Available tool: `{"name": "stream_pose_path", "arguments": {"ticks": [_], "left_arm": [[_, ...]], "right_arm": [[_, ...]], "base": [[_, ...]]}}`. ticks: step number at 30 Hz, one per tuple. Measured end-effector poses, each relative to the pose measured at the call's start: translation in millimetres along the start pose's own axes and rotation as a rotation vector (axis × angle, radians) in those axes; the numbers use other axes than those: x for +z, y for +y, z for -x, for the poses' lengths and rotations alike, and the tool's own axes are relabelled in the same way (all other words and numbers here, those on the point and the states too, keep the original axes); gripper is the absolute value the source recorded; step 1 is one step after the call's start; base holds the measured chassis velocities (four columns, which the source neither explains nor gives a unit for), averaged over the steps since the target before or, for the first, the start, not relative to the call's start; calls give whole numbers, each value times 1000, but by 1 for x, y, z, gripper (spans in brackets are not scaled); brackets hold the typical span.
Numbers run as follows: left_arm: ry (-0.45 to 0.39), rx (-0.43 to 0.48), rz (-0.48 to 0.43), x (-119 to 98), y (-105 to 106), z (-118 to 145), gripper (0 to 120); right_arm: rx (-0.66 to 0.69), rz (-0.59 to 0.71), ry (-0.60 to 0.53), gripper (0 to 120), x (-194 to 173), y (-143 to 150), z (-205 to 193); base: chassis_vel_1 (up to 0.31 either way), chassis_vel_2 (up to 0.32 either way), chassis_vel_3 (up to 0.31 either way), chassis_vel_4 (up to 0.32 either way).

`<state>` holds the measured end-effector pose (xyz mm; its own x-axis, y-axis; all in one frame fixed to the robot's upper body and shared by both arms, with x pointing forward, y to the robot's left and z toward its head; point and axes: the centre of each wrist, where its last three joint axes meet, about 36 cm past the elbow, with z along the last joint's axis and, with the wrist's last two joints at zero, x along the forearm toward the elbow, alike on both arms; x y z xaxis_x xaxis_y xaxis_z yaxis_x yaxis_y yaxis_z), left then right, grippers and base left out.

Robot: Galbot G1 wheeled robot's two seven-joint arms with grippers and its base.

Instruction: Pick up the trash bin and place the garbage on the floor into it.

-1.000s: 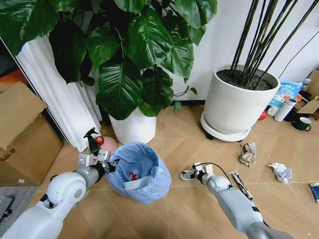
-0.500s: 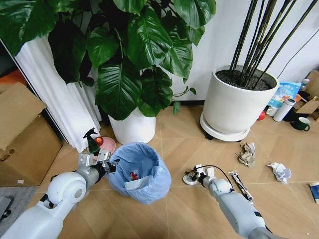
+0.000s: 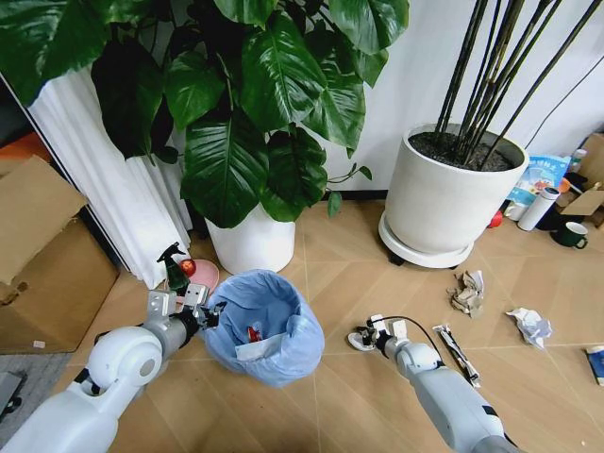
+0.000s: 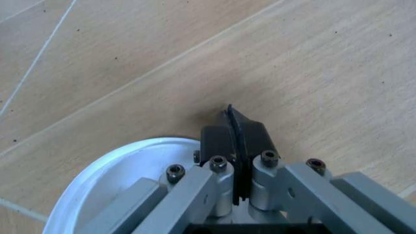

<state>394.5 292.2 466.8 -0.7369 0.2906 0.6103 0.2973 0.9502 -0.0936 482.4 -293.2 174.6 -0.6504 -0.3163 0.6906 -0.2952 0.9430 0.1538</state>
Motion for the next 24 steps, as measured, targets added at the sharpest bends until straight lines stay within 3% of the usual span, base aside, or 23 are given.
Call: {"name": "stream_pose_path", "arguments": {"ticks": [8,24], "left_arm": [[-2,2,5,0,0,-3,0],[5,15,8,5,-3,-3,0]], "right_arm": [[2,12,-28,0,-1,-3,-14],[-10,-60,-279,0,-68,-18,-83]], "base": [[0,0,0,0],[0,0,0,0]]}}
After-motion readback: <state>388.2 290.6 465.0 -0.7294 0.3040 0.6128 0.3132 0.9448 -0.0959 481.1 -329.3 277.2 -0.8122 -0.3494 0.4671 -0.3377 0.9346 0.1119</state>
